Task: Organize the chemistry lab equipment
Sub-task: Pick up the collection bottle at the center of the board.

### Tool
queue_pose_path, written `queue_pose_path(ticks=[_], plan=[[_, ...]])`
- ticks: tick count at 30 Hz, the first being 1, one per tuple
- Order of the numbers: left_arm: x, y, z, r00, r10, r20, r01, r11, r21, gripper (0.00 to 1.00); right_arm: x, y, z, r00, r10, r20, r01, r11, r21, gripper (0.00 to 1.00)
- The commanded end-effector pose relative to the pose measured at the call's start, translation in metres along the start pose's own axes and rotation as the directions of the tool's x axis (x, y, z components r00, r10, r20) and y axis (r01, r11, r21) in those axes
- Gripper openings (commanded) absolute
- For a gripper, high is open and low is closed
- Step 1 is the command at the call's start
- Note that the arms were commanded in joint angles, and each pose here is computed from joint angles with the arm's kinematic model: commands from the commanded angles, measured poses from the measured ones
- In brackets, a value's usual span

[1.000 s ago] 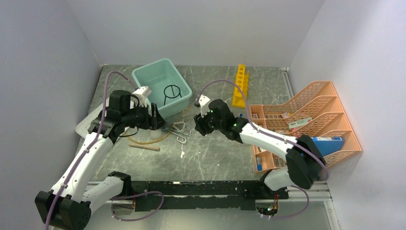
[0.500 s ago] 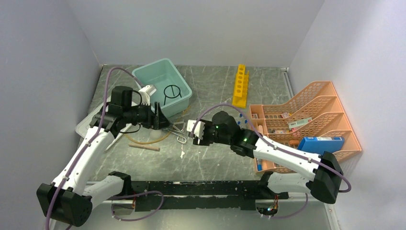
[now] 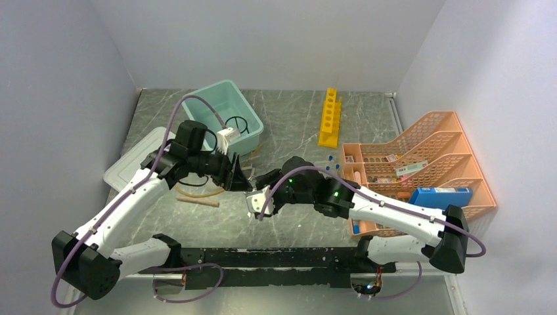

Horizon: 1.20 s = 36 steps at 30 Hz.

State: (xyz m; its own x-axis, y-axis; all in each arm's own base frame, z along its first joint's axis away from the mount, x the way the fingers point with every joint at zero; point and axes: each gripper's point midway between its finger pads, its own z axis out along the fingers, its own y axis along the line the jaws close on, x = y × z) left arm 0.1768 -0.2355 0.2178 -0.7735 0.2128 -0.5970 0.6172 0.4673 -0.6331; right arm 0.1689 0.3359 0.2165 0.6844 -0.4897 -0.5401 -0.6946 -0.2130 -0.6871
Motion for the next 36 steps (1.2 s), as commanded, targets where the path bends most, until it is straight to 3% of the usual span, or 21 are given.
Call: queue_pose_path(ticks=[1,12,25,28,33,34,35,36], plan=[[-0.003,-0.020,0.003,0.996,0.089,-0.020,-0.087,0.994,0.059,0.77,-0.025,-0.018,-0.006,0.988,-0.148,0.046,0.147,0.989,0.020,0.00],[0.005,-0.031,0.008,0.995,0.089,-0.037,-0.084,0.988,0.134,0.80,-0.039,-0.015,0.001,0.975,-0.214,0.068,0.213,0.977,0.017,0.00],[0.020,-0.044,0.013,0.992,0.093,-0.080,-0.073,0.971,0.225,0.71,-0.037,-0.023,0.001,0.972,-0.230,0.045,0.227,0.971,0.070,0.00],[0.020,-0.046,0.013,0.992,0.094,-0.081,-0.073,0.969,0.237,0.60,-0.037,-0.022,0.001,0.972,-0.228,0.048,0.225,0.972,0.071,0.00],[0.019,-0.047,0.015,0.992,0.094,-0.087,-0.070,0.967,0.246,0.29,-0.038,-0.020,-0.001,0.975,-0.215,0.057,0.210,0.975,0.075,0.00],[0.019,-0.047,0.015,0.992,0.095,-0.087,-0.071,0.967,0.245,0.18,-0.038,-0.019,-0.002,0.976,-0.209,0.059,0.204,0.976,0.076,0.00],[0.018,-0.047,0.015,0.992,0.097,-0.087,-0.074,0.968,0.240,0.08,-0.037,-0.020,-0.003,0.977,-0.204,0.059,0.199,0.977,0.080,0.02],[0.018,-0.045,0.015,0.991,0.096,-0.090,-0.073,0.970,0.234,0.05,-0.036,-0.018,-0.003,0.979,-0.196,0.058,0.191,0.978,0.080,0.06]])
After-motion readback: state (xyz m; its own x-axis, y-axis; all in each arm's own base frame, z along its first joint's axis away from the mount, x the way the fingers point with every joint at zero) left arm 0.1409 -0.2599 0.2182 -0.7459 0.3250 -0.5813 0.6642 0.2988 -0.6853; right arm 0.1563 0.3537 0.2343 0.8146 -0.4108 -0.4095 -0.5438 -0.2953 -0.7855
